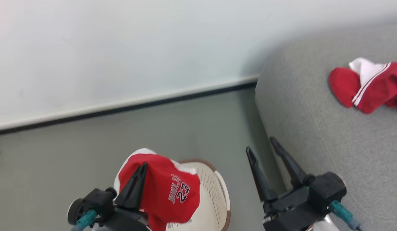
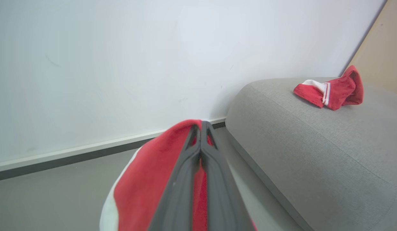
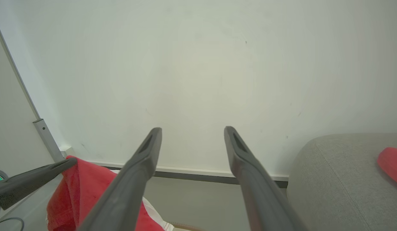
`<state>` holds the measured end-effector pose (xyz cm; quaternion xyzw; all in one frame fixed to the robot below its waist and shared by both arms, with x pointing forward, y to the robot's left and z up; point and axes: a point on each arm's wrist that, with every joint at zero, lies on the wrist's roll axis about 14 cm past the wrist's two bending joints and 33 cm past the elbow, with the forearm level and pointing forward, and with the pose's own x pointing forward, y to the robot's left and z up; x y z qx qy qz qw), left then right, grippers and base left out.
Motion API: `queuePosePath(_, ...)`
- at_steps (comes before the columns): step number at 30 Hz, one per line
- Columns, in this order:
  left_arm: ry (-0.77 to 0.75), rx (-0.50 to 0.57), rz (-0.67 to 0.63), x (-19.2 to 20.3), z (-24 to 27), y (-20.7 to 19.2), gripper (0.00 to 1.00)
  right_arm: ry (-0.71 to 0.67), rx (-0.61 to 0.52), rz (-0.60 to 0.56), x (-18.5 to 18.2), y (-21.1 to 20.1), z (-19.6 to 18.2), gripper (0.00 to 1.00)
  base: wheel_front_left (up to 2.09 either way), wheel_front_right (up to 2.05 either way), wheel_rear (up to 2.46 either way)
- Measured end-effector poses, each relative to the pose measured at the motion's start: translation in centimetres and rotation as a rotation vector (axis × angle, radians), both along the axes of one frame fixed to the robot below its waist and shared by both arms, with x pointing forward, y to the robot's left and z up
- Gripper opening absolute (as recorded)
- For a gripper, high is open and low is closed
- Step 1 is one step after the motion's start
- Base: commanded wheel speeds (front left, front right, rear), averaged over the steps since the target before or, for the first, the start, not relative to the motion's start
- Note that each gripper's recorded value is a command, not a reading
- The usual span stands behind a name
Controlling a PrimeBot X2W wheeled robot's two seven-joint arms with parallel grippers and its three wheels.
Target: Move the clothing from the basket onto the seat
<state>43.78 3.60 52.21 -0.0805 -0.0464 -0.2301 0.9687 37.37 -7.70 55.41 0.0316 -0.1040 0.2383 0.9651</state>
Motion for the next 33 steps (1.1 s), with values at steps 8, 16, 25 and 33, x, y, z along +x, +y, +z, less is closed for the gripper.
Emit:
queuePosePath(8,-0.173,-0.039,0.076,-2.5,6.3,2.2,0.0,-0.031,0.014,-0.006,-3.4,-0.2,1.2,1.0,0.0,0.0,0.0)
queuePosePath(16,-0.274,-0.061,0.065,-3.9,9.7,1.7,0.0,-0.059,0.031,-0.026,-4.8,-0.6,2.1,1.0,0.0,0.0,0.0)
queuePosePath(25,-0.318,-0.069,0.011,-4.3,11.5,0.1,0.0,-0.047,0.036,-0.005,-5.6,0.1,1.8,1.0,0.0,0.0,0.0)
queuePosePath(33,-0.351,-0.084,-0.08,-4.1,13.6,-3.5,0.0,-0.106,0.004,0.069,-5.3,2.3,3.3,1.0,0.0,0.0,0.0)
